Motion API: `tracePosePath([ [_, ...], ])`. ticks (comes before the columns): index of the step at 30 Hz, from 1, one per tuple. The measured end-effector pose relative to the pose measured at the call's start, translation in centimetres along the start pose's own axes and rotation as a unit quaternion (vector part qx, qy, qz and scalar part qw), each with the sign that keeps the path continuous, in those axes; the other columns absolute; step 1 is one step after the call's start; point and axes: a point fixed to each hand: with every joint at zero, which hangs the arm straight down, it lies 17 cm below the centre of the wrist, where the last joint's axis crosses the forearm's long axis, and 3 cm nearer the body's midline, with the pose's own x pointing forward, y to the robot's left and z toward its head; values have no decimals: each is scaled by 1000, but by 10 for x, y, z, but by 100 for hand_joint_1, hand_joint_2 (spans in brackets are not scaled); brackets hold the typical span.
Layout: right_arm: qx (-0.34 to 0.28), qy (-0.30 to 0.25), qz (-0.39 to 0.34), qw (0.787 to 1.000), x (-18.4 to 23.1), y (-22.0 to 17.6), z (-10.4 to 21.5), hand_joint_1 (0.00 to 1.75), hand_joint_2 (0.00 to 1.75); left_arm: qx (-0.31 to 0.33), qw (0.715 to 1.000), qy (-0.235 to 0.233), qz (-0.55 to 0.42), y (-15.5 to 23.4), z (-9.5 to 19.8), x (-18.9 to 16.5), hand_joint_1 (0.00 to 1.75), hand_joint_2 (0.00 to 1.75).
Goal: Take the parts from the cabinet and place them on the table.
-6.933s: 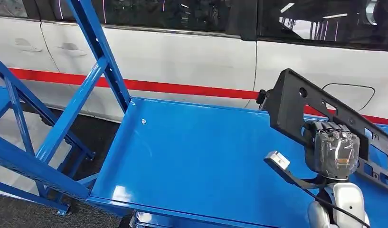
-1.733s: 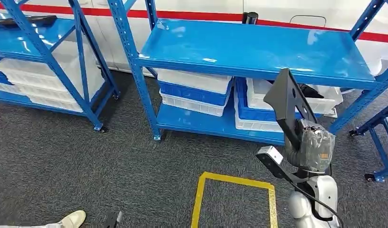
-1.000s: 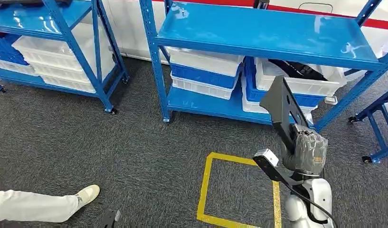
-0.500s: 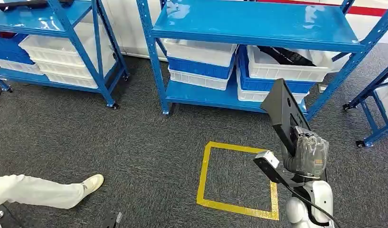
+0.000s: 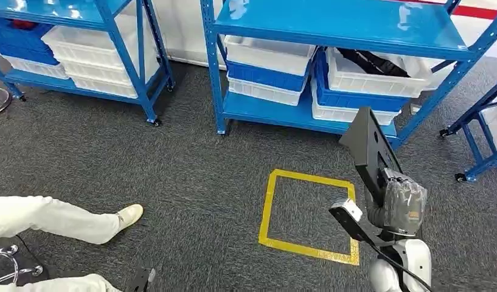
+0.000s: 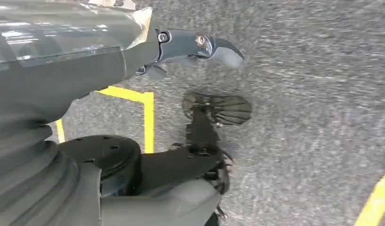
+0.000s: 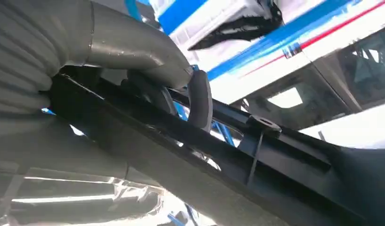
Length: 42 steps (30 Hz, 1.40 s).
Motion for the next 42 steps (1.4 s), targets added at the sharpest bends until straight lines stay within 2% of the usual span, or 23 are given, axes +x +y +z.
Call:
tracePosePath([
  [7, -8, 8, -36, 999, -4, -5, -5, 175, 175, 3, 1000, -4, 0, 3, 0, 0, 0, 175],
  [14, -6, 10, -39, 999, -6, -4, -1, 175, 175, 7, 1000, -2, 2, 6, 1, -4, 0, 175],
  [19, -11, 18, -45, 999, -10, -9, 4, 175, 175, 27, 999, -18, -3, 18, 0, -1, 0, 175],
  [26, -15, 19, -42, 999, -16, -14, 8, 175, 175, 42, 999, -32, -9, 24, 1, 2, 0, 175],
  [31, -7, 22, -34, 999, -24, -13, 17, 175, 175, 37, 999, -29, -8, 29, 6, -16, 0, 175],
  [42, -19, 18, -25, 999, -32, -25, 13, 175, 175, 35, 999, -31, -8, 34, 7, -19, 0, 175],
])
